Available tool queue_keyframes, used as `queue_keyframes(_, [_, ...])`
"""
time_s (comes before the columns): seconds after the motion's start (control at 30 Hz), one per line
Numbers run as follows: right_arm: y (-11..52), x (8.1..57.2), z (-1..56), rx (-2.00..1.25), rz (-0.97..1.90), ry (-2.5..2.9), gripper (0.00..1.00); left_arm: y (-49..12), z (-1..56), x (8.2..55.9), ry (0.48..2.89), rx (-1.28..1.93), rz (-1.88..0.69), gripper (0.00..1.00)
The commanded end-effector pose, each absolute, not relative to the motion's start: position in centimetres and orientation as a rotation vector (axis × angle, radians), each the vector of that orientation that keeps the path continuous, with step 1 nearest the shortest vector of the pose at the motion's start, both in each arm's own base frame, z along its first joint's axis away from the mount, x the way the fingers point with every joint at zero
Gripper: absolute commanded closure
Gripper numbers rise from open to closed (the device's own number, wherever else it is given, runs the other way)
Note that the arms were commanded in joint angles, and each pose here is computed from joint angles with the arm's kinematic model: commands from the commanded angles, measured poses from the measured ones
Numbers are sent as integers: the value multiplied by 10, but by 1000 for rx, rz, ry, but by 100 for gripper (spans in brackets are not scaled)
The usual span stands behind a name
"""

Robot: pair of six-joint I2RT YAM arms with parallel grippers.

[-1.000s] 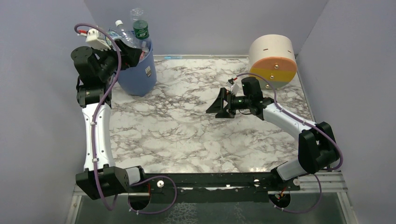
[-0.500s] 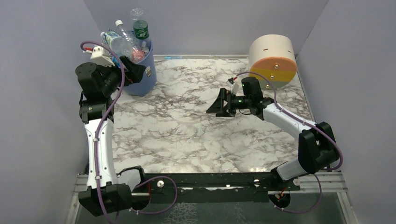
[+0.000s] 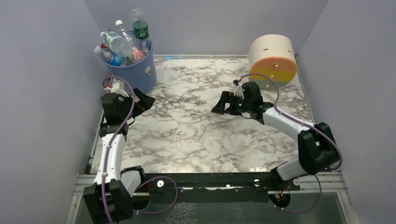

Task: Put the plastic bottles in the bin
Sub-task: Reset both arms

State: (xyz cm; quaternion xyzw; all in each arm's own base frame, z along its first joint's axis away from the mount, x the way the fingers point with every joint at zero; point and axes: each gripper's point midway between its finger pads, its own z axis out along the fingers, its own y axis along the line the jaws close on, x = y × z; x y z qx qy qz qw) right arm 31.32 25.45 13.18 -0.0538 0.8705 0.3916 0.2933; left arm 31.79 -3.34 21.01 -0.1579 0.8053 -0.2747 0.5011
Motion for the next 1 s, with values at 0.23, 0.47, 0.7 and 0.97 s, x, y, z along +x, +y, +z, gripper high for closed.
queue_keyframes(0.23, [198,372,121,-27,550,2165,1,-72,145,334,1969,-490,-573,1])
queue_keyframes(0.47, [176,388,124,27,470,2081,1,-58,105,343,1957,-477,-410,1])
queue_keyframes(0.7, [136,410,113,143,386,2038,1,-19,97,361,1959,-454,-112,1])
queue_keyframes(0.97, [83,417,121,263,279,1874,1,24,107,375,1889,-392,198,1])
